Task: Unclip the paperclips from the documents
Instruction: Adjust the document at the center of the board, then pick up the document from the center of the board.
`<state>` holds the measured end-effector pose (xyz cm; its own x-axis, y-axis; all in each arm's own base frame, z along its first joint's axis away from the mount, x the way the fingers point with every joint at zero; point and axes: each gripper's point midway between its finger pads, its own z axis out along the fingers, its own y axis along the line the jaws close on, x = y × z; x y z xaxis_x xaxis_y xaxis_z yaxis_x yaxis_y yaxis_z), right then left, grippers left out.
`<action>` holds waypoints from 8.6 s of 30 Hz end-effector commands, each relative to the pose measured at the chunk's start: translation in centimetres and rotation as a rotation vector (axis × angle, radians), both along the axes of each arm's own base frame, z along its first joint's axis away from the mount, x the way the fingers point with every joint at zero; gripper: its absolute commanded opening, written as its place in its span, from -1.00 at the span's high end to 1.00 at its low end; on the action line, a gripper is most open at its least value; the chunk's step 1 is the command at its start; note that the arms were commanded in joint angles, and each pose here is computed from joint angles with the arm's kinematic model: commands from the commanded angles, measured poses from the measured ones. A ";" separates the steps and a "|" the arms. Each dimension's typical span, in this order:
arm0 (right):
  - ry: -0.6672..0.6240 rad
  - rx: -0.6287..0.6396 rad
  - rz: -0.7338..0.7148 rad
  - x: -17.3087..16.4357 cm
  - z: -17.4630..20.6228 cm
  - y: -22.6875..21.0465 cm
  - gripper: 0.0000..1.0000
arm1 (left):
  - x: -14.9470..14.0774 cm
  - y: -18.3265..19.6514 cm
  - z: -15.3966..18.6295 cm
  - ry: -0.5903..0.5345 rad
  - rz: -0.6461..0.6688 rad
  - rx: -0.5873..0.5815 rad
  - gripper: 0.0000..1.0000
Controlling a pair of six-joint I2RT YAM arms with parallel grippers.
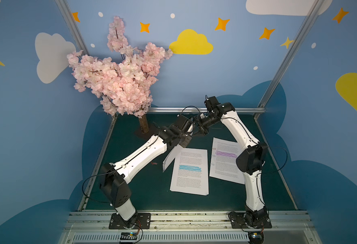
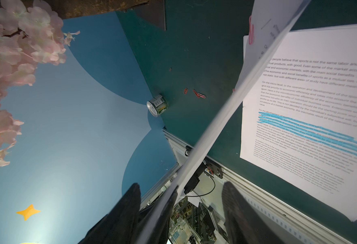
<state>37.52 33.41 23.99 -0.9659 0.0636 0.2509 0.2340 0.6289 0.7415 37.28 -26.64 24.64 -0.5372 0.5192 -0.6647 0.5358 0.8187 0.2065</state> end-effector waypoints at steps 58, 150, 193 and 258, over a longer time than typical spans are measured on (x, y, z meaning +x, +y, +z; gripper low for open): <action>0.028 0.029 0.469 -3.3 -13.9 -6.4 1.00 | 5.3 8.5 -3.8 0.467 0.391 -0.763 -0.62; 0.049 0.359 0.165 -3.4 -17.3 -7.8 -0.03 | 0.2 2.9 -18.3 0.799 0.344 -0.842 0.94; -0.037 0.159 0.315 -5.0 -16.2 -8.2 -0.03 | 0.9 5.2 -19.9 0.785 0.347 -0.728 0.07; -0.597 -0.280 0.079 4.1 -5.0 -16.3 1.00 | 0.2 4.4 -18.7 0.751 0.300 -0.739 0.03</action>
<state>44.05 15.99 19.02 -0.8950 0.0013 -0.4461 -0.2188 0.8701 0.4416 37.66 -22.30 4.82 -0.9790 -0.0989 -0.1783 0.0507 0.7289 -0.6827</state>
